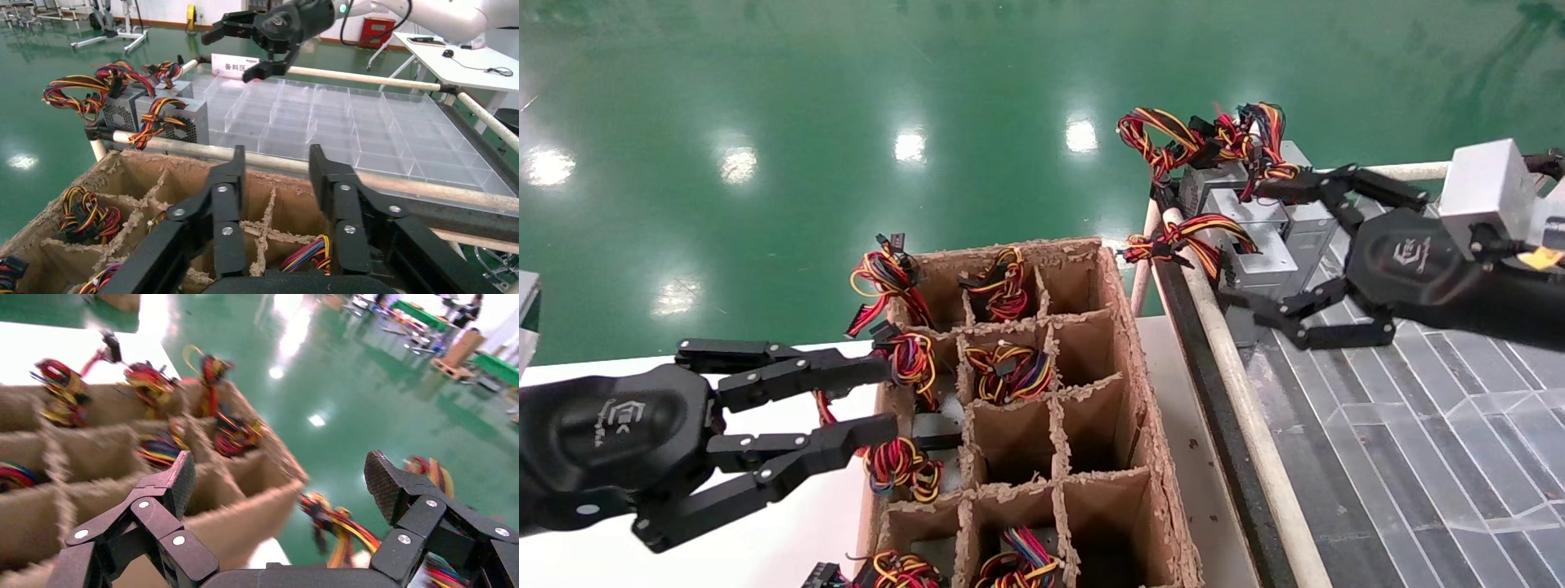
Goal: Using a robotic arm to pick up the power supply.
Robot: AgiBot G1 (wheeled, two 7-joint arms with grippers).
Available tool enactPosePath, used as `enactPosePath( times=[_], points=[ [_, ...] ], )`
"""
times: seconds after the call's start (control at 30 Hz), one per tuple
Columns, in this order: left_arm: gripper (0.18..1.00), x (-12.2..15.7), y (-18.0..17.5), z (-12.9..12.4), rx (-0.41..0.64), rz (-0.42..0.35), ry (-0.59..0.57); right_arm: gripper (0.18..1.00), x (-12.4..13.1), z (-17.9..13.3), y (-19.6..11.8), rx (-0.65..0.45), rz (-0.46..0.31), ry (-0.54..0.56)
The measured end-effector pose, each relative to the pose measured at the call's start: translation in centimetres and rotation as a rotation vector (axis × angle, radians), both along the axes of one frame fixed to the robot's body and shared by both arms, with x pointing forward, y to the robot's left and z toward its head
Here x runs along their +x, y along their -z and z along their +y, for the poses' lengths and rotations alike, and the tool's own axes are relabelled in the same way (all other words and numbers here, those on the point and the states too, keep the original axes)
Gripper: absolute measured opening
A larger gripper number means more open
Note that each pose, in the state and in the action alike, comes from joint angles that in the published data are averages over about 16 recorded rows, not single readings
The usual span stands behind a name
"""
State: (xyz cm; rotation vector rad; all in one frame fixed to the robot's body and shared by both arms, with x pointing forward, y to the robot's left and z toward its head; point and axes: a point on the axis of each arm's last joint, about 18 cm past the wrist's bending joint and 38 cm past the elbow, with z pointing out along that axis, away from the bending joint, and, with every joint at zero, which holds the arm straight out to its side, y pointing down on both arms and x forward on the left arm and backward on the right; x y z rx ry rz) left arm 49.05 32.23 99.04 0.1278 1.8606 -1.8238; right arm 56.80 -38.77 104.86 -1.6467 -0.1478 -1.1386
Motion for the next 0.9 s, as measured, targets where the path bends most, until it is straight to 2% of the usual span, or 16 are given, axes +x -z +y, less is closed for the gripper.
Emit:
enactPosePath(
  times=[0.13,0.67,0.9],
  points=[
    [0.425,0.0,0.0,0.0,0.000,0.000,0.000,1.000,-1.1,1.4,0.8,0.019,0.035,-0.061],
    [0.801,0.0,0.0,0.0,0.000,0.000,0.000,1.000,-7.1,7.0,4.5,0.077,0.236,-0.339],
    [0.908,0.0,0.0,0.0,0.000,0.000,0.000,1.000,-9.3,8.6,5.6,0.086,0.308,-0.428]
  ],
)
